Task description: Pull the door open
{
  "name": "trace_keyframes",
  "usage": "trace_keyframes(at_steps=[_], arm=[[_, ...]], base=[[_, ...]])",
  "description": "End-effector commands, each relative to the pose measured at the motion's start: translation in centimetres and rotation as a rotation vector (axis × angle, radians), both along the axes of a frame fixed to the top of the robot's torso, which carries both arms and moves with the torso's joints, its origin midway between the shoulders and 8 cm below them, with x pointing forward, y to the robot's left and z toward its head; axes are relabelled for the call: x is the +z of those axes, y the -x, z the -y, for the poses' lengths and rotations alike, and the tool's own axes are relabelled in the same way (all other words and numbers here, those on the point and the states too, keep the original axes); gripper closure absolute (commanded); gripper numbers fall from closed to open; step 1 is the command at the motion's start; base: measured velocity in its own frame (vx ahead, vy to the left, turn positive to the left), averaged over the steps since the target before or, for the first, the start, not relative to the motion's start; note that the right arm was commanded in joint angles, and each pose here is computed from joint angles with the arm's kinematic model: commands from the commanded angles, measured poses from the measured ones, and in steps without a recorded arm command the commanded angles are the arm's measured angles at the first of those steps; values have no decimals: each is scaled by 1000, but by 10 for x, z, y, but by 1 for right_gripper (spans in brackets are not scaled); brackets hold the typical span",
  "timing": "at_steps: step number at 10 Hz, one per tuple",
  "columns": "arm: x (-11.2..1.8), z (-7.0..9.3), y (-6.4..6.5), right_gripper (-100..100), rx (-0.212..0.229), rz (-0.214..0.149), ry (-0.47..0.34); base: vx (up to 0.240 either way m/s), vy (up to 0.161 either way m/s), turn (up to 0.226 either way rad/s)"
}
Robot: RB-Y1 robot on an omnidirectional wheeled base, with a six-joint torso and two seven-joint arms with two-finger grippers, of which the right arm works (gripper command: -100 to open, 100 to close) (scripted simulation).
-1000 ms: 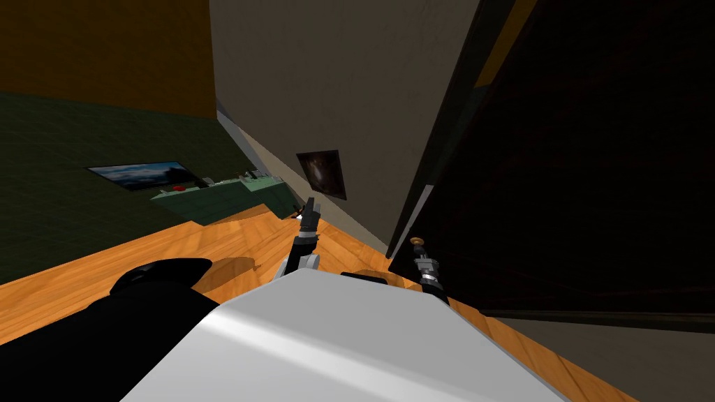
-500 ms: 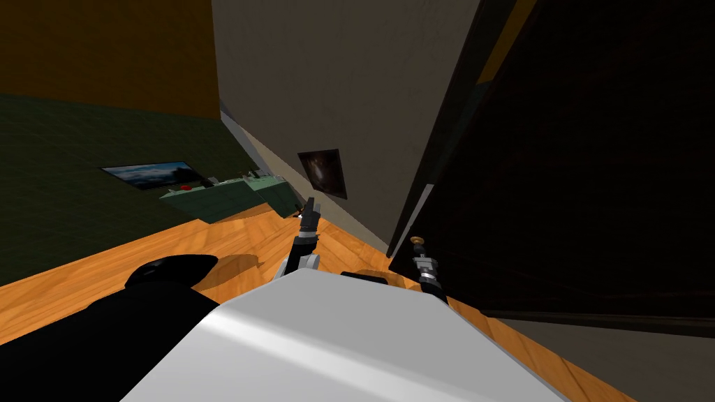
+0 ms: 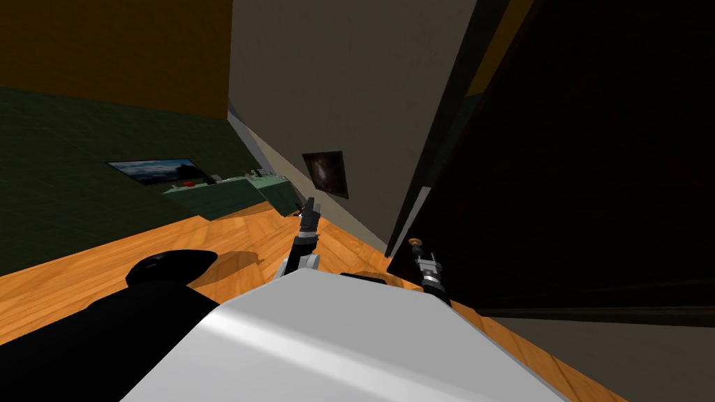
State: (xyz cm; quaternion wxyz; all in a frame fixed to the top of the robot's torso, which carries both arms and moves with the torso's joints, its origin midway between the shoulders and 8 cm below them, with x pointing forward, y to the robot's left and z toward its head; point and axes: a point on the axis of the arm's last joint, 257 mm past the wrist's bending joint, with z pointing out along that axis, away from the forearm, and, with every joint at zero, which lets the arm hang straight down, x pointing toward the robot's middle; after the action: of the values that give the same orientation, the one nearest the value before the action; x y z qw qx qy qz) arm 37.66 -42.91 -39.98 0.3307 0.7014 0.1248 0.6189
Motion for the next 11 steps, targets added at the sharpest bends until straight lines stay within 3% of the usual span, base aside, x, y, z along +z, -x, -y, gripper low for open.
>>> trace_keyframes(at_steps=[1,7,9,11], arm=[[4,-20,-6,-100,27,20,-25],[8,-26,5,-100,8,94,-218],[8,-26,5,-100,8,94,-218],[9,-30,12,-100,-4,130,-317]], base=[[-36,3,-10],[-48,-5,46],[-36,11,11],[-57,-13,54]])
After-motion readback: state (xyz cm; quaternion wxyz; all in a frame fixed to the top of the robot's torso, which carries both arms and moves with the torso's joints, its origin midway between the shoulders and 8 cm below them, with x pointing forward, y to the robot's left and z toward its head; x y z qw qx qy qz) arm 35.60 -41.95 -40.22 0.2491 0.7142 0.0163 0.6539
